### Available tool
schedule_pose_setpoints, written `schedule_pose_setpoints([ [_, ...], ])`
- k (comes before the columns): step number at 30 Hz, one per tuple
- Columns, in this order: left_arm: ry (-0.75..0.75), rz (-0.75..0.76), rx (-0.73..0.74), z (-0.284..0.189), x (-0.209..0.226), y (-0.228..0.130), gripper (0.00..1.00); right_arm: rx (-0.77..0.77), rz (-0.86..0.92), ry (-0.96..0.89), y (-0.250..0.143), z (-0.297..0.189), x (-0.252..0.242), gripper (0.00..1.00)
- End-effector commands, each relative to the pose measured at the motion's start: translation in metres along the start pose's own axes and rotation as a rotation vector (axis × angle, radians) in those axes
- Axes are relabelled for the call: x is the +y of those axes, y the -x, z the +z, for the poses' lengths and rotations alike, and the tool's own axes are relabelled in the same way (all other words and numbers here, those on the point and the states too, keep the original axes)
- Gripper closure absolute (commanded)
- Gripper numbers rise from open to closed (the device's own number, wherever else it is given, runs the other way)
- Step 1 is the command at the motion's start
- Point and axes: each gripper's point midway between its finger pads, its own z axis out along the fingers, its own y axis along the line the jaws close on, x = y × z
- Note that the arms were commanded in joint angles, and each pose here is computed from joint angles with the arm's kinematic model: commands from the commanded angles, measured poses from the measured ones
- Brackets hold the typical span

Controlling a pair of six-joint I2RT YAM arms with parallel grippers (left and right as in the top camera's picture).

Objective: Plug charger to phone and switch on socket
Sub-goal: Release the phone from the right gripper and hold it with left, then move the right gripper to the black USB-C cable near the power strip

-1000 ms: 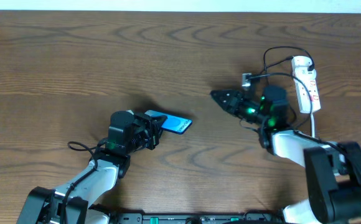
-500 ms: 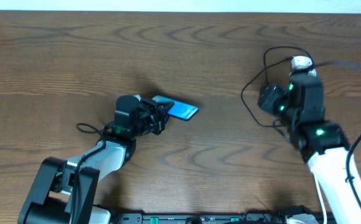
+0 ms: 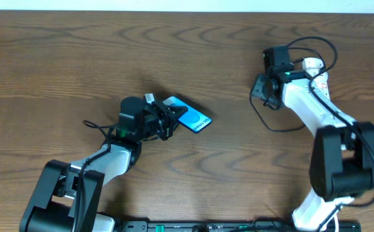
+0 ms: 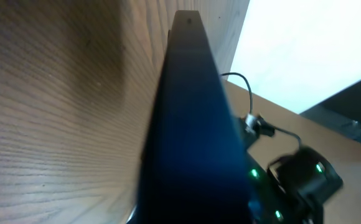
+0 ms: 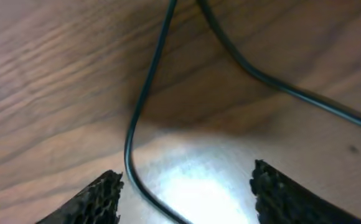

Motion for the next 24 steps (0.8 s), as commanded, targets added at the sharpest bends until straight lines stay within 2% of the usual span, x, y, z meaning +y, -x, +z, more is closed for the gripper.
schedule_pose_setpoints([
  [1, -0.011, 0.068, 0.024, 0.002, -0.009, -0.004, 0.92, -0.012, 0.002, -0.011, 0.006, 0.022, 0.003, 0.33],
  [6, -0.001, 0.06, 0.019, 0.002, -0.006, -0.003, 0.92, 0.005, 0.004, 0.05, 0.001, 0.053, 0.018, 0.34],
  [8, -0.001, 0.06, 0.016, 0.002, -0.006, -0.002, 0.92, 0.014, 0.004, 0.07, -0.001, 0.056, 0.021, 0.53],
  [10, -0.001, 0.06, 0.014, 0.002, -0.006, -0.002, 0.92, 0.045, -0.002, 0.099, -0.008, 0.057, 0.027, 0.67],
  [12, -0.001, 0.06, 0.008, 0.002, -0.007, -0.001, 0.92, 0.081, -0.023, 0.124, -0.019, 0.057, 0.035, 0.86],
  [13, -0.002, 0.06, 0.008, 0.002, -0.007, -0.001, 0.92, 0.097, -0.05, 0.124, -0.026, 0.056, 0.039, 0.99],
  [15, -0.002, 0.06, 0.009, 0.002, -0.007, -0.001, 0.92, 0.117, -0.105, 0.123, -0.036, 0.055, 0.044, 0.99],
  [19, -0.001, 0.06, 0.014, 0.002, -0.007, -0.002, 0.92, 0.305, -0.508, 0.214, -0.106, 0.038, 0.068, 0.99],
  [21, -0.001, 0.06, 0.025, 0.002, -0.006, -0.004, 0.92, 0.412, -0.632, 0.134, -0.138, 0.028, 0.052, 0.98],
  [24, -0.001, 0.06, 0.031, 0.002, -0.006, -0.005, 0.92, 0.538, -0.691, 0.014, -0.17, 0.015, 0.025, 0.94],
])
